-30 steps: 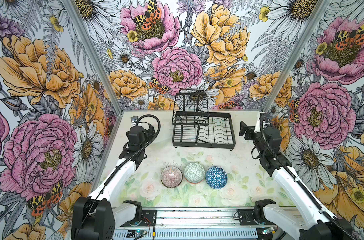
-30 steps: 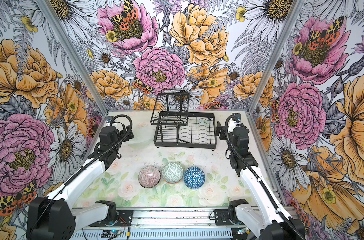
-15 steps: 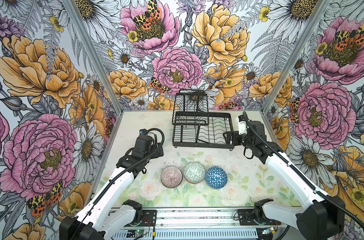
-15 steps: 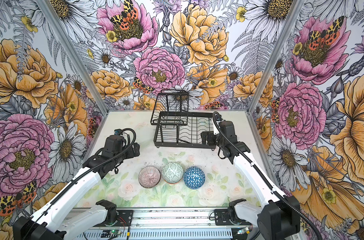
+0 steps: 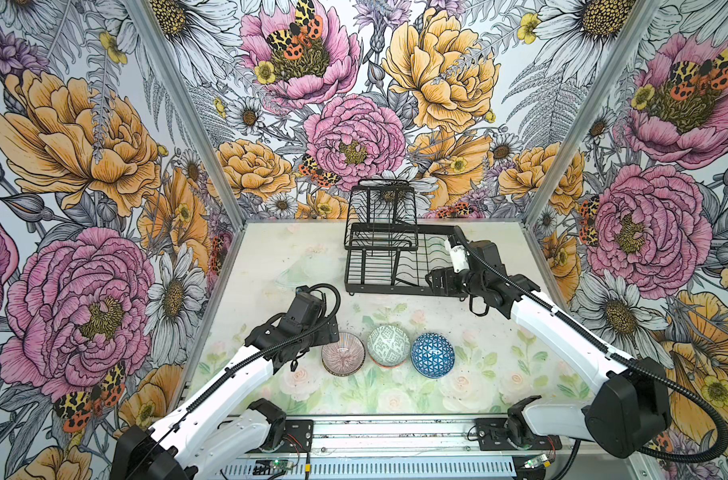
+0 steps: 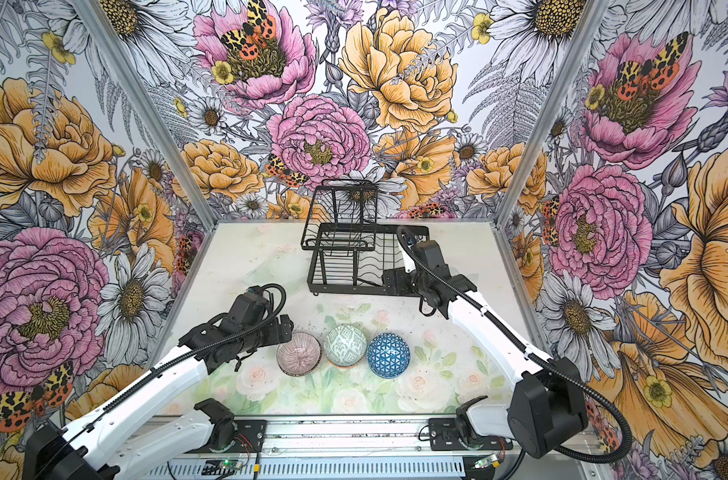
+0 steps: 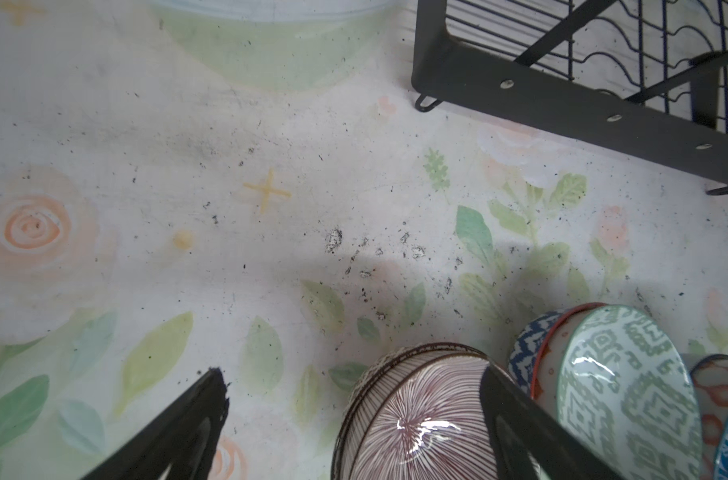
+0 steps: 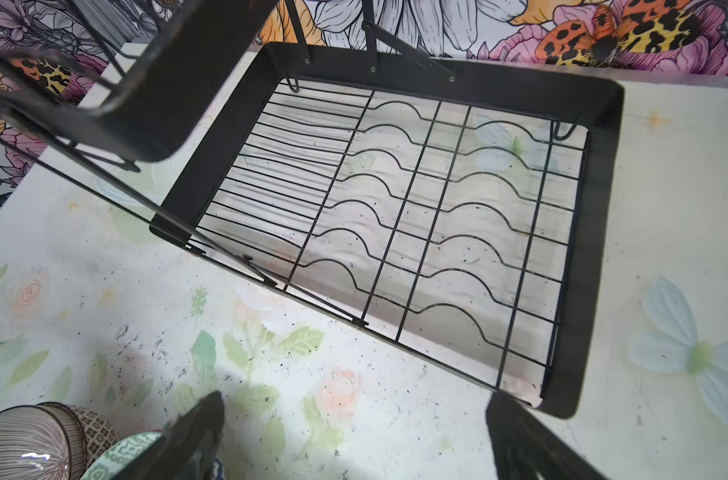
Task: Load the bowls into the dish rack
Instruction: 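Lower the left gripper onto the purple-striped bowl while the right gripper nears the rack, then close the left gripper on the purple-striped bowl rim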
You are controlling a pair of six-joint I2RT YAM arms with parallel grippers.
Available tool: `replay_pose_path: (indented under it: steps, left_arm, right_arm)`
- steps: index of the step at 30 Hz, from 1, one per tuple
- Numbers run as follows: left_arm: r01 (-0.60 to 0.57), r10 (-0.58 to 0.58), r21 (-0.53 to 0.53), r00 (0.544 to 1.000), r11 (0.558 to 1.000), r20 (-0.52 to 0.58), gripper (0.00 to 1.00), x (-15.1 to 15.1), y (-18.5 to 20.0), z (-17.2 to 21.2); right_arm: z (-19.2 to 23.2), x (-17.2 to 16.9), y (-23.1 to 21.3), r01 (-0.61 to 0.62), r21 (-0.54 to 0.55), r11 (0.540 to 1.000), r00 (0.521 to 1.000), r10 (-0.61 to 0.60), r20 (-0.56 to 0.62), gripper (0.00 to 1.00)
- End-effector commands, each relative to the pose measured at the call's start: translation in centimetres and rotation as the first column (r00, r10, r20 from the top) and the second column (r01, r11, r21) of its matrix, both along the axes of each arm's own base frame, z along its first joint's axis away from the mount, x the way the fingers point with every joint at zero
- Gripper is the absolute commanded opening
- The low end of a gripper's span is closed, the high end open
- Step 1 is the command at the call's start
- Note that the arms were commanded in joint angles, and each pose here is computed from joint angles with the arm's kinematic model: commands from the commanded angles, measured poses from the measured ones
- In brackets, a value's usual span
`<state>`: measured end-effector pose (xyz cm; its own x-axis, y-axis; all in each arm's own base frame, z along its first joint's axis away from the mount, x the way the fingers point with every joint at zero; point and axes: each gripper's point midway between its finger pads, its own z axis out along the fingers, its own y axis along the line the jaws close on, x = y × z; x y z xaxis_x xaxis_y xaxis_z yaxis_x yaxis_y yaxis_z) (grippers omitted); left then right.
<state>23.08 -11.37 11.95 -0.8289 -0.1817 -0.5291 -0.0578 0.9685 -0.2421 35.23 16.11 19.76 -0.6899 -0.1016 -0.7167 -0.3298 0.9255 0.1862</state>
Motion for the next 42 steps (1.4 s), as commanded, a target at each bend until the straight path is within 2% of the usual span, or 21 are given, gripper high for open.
replay_pose_path:
  steps: [1, 6, 11, 18, 21, 33, 42]
  left_arm:
    - [-0.026, 0.026, -0.015, 0.999, 1.000, -0.042, 0.91, -1.5, -0.3, -0.8]
    - [-0.047, 0.050, 0.054, 0.997, 0.997, -0.064, 0.84, -3.2, 0.5, -1.1]
    - [-0.043, 0.051, 0.083, 0.994, 0.996, -0.097, 0.69, -3.9, 0.2, -1.6]
    - [-0.034, 0.049, 0.121, 0.991, 0.992, -0.123, 0.38, -3.8, 0.2, -2.3]
    - [-0.023, 0.039, 0.126, 0.991, 0.992, -0.130, 0.29, -3.6, 0.0, -2.3]
    - [0.007, 0.011, 0.138, 0.991, 0.990, -0.133, 0.15, -3.1, -0.6, -1.9]
    - [0.011, 0.006, 0.127, 0.991, 0.992, -0.134, 0.00, -3.1, -0.8, -1.6]
  right_arm:
    - [1.3, 0.5, -0.1, 0.011, -0.007, 1.000, 0.999, -0.011, 0.031, 1.00]
    - [0.6, 0.3, -0.3, 0.020, -0.014, 1.000, 1.000, -0.020, 0.017, 1.00]
    - [0.2, 0.3, -0.3, 0.022, -0.024, 0.999, 1.000, -0.021, 0.012, 0.99]
    - [-0.4, 0.7, -0.3, 0.019, -0.041, 0.999, 1.000, -0.019, 0.000, 1.00]
    - [-0.6, 0.8, -0.3, 0.018, -0.045, 0.999, 1.000, -0.019, -0.002, 1.00]
    - [-0.9, 1.0, -0.3, 0.017, -0.055, 0.998, 1.000, -0.017, -0.005, 0.99]
    - [-1.1, 0.9, -0.4, 0.018, -0.063, 0.998, 1.000, -0.018, -0.008, 0.99]
